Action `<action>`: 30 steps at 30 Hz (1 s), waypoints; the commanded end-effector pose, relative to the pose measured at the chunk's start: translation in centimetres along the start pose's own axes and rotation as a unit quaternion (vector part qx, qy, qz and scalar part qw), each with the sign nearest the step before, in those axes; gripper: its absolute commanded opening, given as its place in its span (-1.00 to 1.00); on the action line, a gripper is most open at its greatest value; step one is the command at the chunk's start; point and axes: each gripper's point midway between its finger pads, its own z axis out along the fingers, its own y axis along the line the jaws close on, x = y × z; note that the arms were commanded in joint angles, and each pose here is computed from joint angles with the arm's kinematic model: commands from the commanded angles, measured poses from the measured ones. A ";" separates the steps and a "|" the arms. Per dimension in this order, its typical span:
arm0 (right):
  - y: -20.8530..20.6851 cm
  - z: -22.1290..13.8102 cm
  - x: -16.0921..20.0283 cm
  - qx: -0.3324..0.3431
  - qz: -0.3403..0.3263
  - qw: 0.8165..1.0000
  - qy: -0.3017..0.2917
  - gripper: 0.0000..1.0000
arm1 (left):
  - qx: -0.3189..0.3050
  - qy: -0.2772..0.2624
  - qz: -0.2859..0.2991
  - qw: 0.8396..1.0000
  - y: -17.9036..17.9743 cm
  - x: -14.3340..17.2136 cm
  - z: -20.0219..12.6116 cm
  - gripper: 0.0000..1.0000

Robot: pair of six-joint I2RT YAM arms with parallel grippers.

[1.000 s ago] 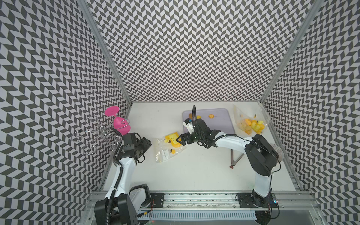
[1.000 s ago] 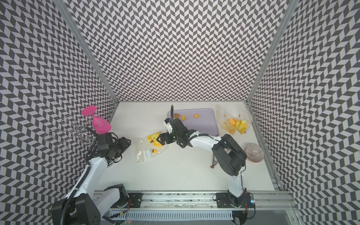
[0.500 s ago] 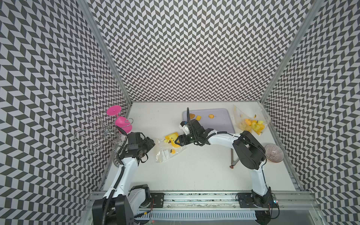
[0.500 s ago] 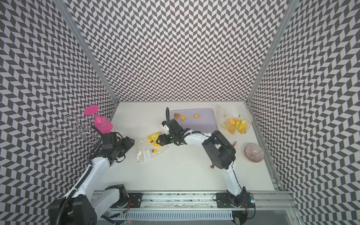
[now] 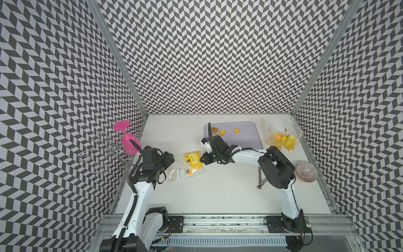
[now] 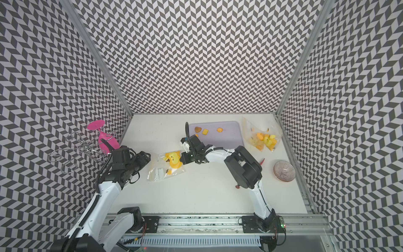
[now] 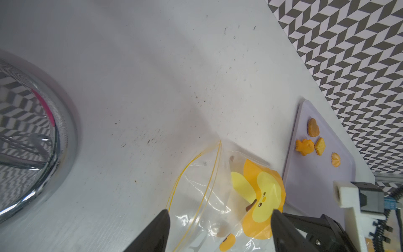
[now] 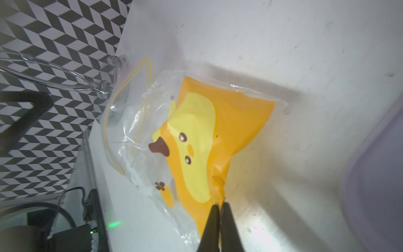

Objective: Put the cookies into a resealable bag to prevent moisture
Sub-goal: Pick up the ziploc bag from the center of the board.

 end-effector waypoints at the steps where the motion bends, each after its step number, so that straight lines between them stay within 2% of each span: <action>1: 1.0 -0.8 -0.8 -0.011 -0.017 1.000 -0.019 -1.00 | 0.009 -0.012 0.018 1.000 -1.1 -1.0 -0.8 0.54; 6: 1.1 -1.4 -0.6 -0.010 -0.015 1.000 -0.021 -1.00 | -0.015 -0.019 0.025 0.999 -0.9 -2.2 -0.8 0.72; 13: 1.4 -2.3 -0.4 -0.009 -0.016 0.999 -0.026 -1.00 | -0.036 0.004 0.023 0.999 -1.2 -3.2 0.9 0.89; 18: 1.8 -3.6 -0.4 -0.009 -0.013 0.999 -0.040 -1.00 | -0.028 0.021 0.037 0.999 -1.6 -3.0 2.1 0.99; 23: 2.3 -5.3 0.0 -0.016 -0.001 0.998 -0.062 -1.00 | 0.015 0.044 0.085 0.995 -3.6 -2.4 3.2 0.99; 27: 1.9 -7.2 0.7 -0.022 0.021 0.996 -0.085 -1.00 | 0.071 0.047 0.149 0.985 -6.9 -1.3 2.8 0.99; 30: 1.4 -7.8 1.4 -0.020 0.028 0.996 -0.088 -1.00 | 0.067 0.053 0.175 0.981 -7.7 -0.4 2.8 0.99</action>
